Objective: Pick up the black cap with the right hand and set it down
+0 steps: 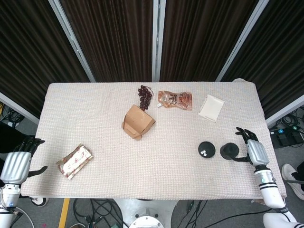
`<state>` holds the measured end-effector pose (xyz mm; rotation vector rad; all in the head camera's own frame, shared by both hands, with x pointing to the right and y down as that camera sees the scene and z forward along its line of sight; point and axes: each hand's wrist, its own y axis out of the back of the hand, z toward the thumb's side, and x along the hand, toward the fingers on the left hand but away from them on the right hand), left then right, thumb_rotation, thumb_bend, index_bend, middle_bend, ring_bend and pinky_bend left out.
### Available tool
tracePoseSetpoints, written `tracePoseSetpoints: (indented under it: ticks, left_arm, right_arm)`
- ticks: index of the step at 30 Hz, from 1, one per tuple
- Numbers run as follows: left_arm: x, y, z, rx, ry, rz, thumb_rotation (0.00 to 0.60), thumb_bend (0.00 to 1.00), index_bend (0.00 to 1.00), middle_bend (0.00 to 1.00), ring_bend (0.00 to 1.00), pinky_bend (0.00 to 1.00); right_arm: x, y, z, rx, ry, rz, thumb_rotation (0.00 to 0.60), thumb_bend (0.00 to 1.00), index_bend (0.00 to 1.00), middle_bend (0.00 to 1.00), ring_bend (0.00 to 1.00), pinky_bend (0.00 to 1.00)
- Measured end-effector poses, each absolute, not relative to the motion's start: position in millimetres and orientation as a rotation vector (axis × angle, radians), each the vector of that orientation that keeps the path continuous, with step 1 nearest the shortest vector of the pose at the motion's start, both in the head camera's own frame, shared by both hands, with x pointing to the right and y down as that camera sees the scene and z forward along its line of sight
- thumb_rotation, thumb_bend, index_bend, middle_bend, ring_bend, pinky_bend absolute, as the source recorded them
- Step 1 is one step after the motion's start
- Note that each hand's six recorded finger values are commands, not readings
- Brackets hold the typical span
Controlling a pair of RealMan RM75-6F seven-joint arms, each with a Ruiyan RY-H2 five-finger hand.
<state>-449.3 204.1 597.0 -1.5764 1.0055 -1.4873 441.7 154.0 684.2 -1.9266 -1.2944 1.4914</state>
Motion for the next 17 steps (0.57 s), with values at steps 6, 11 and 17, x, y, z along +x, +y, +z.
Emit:
tracePoseSetpoints:
  ticks: [6, 11, 17]
  left_arm:
    - [-447.9, 203.8, 596.5, -1.578, 1.006, -1.486, 0.6, 0.04, 0.23, 0.19, 0.12, 0.28]
    - [-445.7, 203.0, 596.2, -1.581, 1.003, -1.484, 0.6, 0.04, 0.23, 0.19, 0.12, 0.28]
    - [-442.2, 201.8, 596.1, -1.584, 0.998, -1.478, 0.6, 0.04, 0.23, 0.19, 0.12, 0.28]
  right_arm:
    - [440.7, 153.1, 644.3, -1.86, -1.299, 1.367, 0.6, 0.0, 0.07, 0.17, 0.0, 0.0]
    - [448.5, 172.9, 609.3, -1.714, -1.229, 1.344, 0.6, 0.0, 0.07, 0.14, 0.0, 0.0]
    - [467.3, 217.4, 588.5, -1.558, -1.179, 1.42, 0.6, 0.0, 0.07, 0.13, 0.0, 0.0]
